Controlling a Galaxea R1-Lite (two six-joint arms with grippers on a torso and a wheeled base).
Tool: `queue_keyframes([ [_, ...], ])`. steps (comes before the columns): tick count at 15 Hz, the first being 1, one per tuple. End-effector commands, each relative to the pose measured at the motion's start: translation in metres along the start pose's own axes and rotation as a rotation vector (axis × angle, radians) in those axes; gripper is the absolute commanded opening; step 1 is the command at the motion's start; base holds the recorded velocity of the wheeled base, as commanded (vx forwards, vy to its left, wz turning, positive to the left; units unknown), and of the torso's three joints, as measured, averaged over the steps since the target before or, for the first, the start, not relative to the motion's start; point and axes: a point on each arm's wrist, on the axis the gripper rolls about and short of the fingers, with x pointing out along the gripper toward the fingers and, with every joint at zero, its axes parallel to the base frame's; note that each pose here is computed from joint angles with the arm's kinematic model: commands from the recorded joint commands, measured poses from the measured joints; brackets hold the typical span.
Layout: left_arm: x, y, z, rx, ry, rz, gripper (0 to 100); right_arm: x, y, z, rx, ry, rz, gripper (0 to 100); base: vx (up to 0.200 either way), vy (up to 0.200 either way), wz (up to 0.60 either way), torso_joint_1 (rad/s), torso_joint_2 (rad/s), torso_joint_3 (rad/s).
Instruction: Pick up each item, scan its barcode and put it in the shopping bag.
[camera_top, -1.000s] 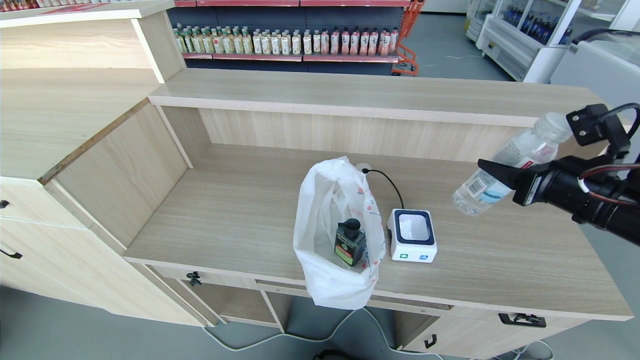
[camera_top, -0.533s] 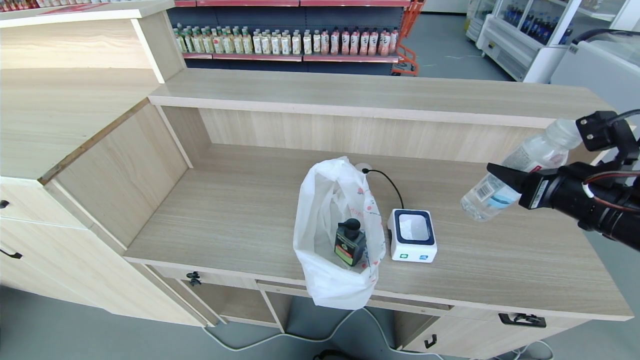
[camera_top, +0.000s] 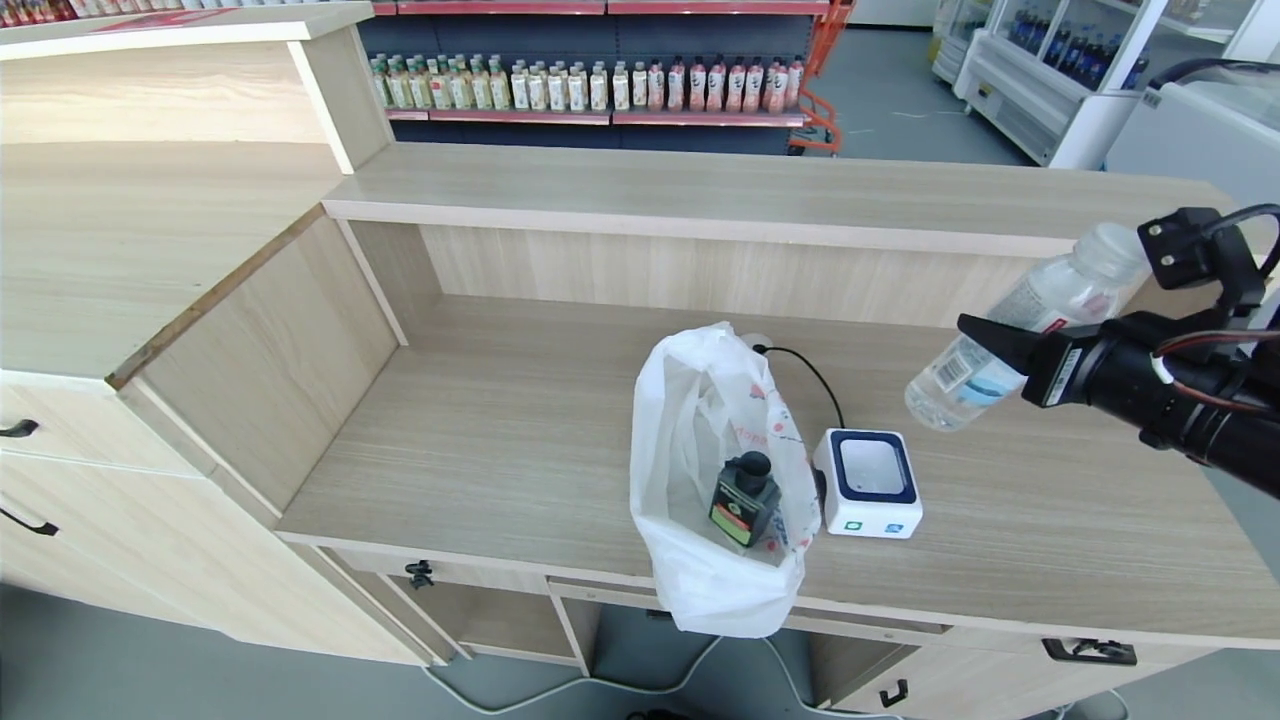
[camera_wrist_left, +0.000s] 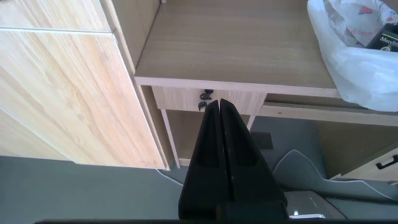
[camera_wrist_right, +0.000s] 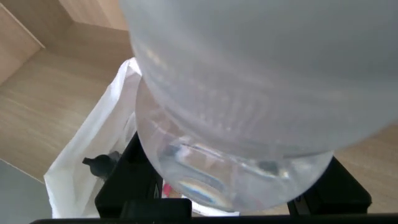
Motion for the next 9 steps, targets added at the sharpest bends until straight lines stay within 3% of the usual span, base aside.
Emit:
queue_keyframes([
  [1,0.000,0.000,0.000,0.000,0.000,0.000,0,0.019,0.008,-0.006,0.004,0.023,0.039,0,0.000,0.200,0.00,-0.012,0.00,0.007],
  [9,0.000,0.000,0.000,0.000,0.000,0.000,0,0.068,0.035,-0.044,0.003,0.124,0.133,0,0.000,0.000,0.00,0.000,0.00,0.000],
])
